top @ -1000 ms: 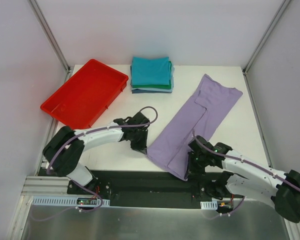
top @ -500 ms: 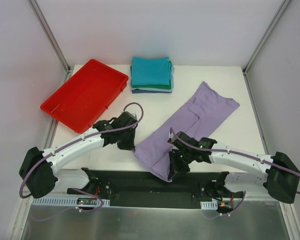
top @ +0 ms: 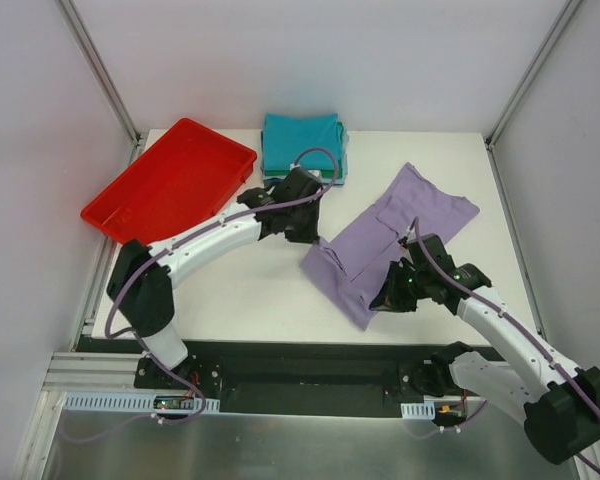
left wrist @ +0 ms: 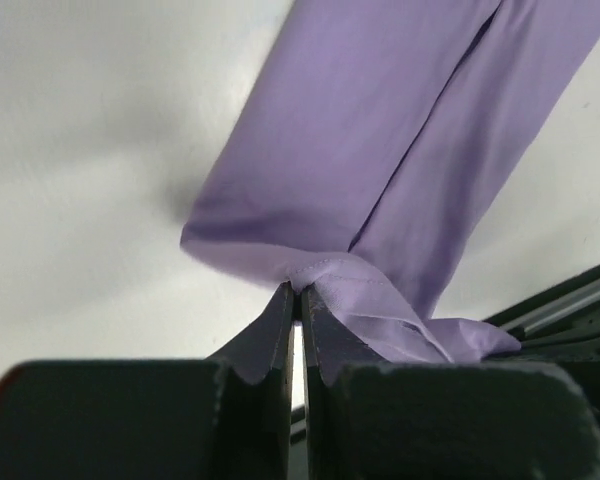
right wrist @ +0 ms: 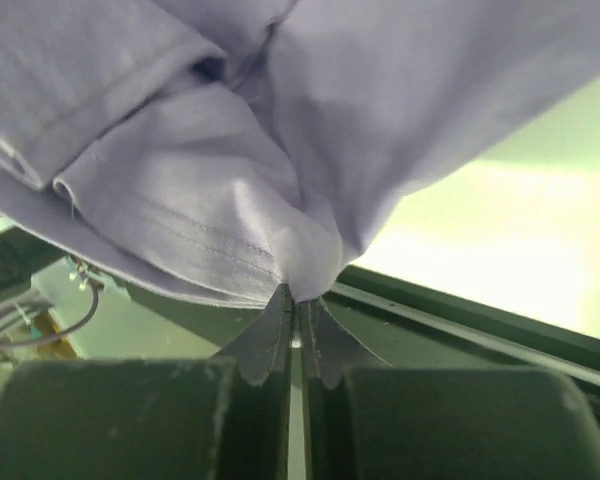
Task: Fold and stack the t-shirts
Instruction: Fold the folded rectangular tshirt in 1/3 of the way
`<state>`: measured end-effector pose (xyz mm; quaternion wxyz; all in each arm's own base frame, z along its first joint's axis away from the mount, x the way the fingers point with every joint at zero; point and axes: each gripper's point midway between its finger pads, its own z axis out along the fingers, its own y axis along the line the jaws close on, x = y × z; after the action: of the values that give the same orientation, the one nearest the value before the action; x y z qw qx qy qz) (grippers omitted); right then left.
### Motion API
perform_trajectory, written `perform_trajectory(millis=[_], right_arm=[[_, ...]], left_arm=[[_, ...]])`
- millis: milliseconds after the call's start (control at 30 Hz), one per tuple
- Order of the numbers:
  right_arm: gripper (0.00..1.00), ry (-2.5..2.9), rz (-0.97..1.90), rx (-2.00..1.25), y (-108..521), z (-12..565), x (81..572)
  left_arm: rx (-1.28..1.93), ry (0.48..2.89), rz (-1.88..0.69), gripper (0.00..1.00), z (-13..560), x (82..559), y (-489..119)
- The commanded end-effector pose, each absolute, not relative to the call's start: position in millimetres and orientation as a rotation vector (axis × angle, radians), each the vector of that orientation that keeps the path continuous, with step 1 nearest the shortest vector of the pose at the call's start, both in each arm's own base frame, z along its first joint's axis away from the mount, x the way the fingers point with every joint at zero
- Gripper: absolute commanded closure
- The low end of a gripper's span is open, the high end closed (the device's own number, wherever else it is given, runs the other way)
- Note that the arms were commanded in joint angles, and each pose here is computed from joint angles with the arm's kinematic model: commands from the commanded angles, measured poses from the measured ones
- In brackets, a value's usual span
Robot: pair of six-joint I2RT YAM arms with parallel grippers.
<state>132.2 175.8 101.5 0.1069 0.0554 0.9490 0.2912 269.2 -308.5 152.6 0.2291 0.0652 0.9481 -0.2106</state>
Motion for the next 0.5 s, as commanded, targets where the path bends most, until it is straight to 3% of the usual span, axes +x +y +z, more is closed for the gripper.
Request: perform_trajectory(millis=[0,267,467], right_arm=[[1.00,2.747,0.693,0.198,145,106,156],[1.00,2.627,0.413,0.402,88,111,192],[1.00,2.585,0.374,0.462,69,116,204]], left_arm=[[0.212,2.523,-0.583,1.00,169,314,-332],[0.241,2.491,-0.668,1.00,173,360,-368],[0.327,2.444,-0.752,1.00,181,380,-398]])
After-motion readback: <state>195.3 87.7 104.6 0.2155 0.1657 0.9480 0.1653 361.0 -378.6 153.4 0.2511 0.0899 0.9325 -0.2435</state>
